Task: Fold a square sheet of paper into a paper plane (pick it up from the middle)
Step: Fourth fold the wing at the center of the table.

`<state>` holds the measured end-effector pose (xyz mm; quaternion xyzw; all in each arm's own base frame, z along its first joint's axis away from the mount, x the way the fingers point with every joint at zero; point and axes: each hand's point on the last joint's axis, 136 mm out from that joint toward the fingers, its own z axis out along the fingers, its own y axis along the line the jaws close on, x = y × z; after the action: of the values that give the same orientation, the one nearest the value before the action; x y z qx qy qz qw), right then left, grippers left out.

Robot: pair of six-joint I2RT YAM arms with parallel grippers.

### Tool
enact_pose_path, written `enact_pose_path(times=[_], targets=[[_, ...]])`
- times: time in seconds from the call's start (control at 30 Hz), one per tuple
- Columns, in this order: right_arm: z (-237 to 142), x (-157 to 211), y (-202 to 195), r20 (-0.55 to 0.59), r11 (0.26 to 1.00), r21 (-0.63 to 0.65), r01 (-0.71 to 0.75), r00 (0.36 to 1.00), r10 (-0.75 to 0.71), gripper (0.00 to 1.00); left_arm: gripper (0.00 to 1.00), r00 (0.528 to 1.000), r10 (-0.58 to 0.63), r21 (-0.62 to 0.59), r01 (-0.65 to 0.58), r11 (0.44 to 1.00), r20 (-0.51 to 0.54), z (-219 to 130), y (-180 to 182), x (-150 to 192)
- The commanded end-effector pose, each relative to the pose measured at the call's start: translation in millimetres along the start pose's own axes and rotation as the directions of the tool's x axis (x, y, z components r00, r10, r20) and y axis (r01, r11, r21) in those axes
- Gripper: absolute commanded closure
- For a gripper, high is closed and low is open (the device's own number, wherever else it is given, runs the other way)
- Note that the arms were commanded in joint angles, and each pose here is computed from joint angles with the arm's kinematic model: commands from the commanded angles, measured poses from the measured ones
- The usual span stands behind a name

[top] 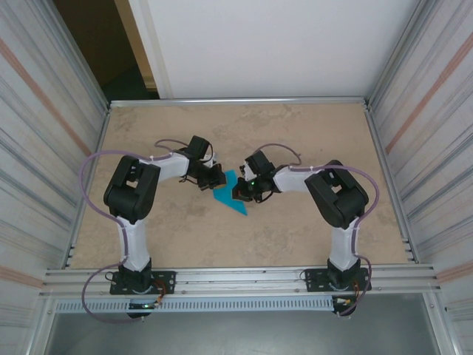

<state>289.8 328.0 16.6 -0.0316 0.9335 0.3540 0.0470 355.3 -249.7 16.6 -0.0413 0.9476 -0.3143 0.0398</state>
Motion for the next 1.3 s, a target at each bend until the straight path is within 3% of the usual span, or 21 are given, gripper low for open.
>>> enact_pose_path(times=[0.0,0.73,0.9,1.03,1.1,1.27], targets=[[-11,33,-22,-0.059,0.995,0.073,-0.063,0.996,0.067,0.95,0.93,0.993,-0.103,-0.228,0.088,0.97,-0.054,16,63,21],[-43,95,-59,-0.129,0.983,0.172,-0.064,0.988,0.087,0.94,0.93,0.992,-0.105,-0.226,0.086,0.97,-0.072,19,61,18],[-57,64,-33,0.011,0.994,0.104,-0.025,1.0,0.024,0.9,0.9,0.996,-0.055,-0.151,0.043,0.988,-0.077,17,39,7],[-69,23,-8,0.168,0.999,0.026,-0.027,0.986,0.022,0.81,0.87,0.999,0.013,-0.044,-0.014,0.999,-0.033,-1,1,-10],[-71,5,0,0.216,0.999,-0.001,-0.037,0.976,0.037,0.72,0.85,0.999,0.047,0.033,-0.048,0.998,0.007,-16,-24,-19],[-67,-34,5,0.298,0.999,0.002,-0.041,0.954,0.038,0.6,0.65,0.986,0.09,0.128,-0.109,0.986,0.141,-61,-62,-32]])
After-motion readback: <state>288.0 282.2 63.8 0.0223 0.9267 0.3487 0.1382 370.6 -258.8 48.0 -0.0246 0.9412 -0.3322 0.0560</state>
